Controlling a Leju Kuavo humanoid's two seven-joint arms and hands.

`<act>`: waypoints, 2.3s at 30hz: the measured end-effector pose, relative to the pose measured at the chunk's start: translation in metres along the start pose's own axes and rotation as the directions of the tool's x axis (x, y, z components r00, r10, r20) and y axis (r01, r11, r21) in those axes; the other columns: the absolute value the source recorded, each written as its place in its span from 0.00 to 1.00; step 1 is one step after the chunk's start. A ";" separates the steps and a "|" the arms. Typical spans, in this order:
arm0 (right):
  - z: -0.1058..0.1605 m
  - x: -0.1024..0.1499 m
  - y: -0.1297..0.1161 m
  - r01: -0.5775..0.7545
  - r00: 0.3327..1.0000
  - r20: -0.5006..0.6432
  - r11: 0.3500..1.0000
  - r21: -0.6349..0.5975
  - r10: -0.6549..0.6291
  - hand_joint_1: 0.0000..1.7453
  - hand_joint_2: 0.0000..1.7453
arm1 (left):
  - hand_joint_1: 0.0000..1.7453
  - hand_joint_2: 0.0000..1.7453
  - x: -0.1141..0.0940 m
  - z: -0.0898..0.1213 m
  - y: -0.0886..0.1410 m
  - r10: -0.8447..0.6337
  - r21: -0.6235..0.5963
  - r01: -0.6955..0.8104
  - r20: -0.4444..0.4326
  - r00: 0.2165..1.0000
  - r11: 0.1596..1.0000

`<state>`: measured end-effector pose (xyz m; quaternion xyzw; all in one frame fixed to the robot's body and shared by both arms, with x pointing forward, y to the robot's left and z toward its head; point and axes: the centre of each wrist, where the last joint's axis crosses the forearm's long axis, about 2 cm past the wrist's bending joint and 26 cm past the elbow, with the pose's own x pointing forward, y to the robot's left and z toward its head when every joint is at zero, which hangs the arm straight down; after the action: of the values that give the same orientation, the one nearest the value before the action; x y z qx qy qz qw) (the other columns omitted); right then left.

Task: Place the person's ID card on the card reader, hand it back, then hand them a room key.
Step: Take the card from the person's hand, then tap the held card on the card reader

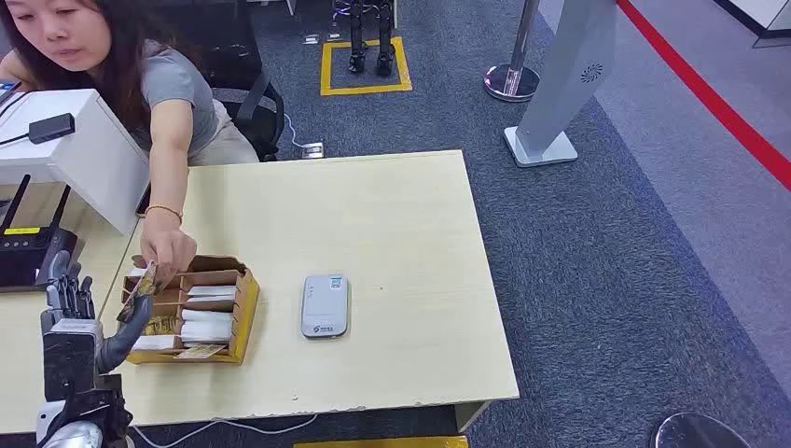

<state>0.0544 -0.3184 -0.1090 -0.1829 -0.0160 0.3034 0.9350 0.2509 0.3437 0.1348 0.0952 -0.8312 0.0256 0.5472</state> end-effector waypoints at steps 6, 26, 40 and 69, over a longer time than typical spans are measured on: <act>0.000 0.000 0.000 0.002 1.000 0.000 1.000 0.000 -0.002 0.00 0.00 | 1.00 1.00 -0.002 0.001 0.000 -0.004 0.007 0.004 -0.009 1.000 1.000; 0.001 0.003 0.001 -0.008 1.000 0.011 1.000 -0.002 0.008 0.00 0.00 | 1.00 1.00 -0.003 -0.001 0.000 -0.022 0.029 0.023 -0.026 0.999 0.999; 0.001 0.006 0.000 -0.025 0.999 0.021 1.000 -0.007 0.025 0.00 0.00 | 1.00 1.00 -0.002 -0.007 -0.001 -0.070 0.042 0.071 -0.016 0.997 0.997; 0.006 0.033 -0.003 -0.097 0.994 0.060 0.995 0.014 0.096 0.00 0.00 | 1.00 1.00 -0.001 -0.050 -0.121 -0.847 0.010 0.892 0.318 0.426 0.453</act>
<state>0.0828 -0.2998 -0.1052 -0.1665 -0.0324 0.3538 0.9198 0.3187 0.2324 0.1466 0.4696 -0.7281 -0.3411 0.3646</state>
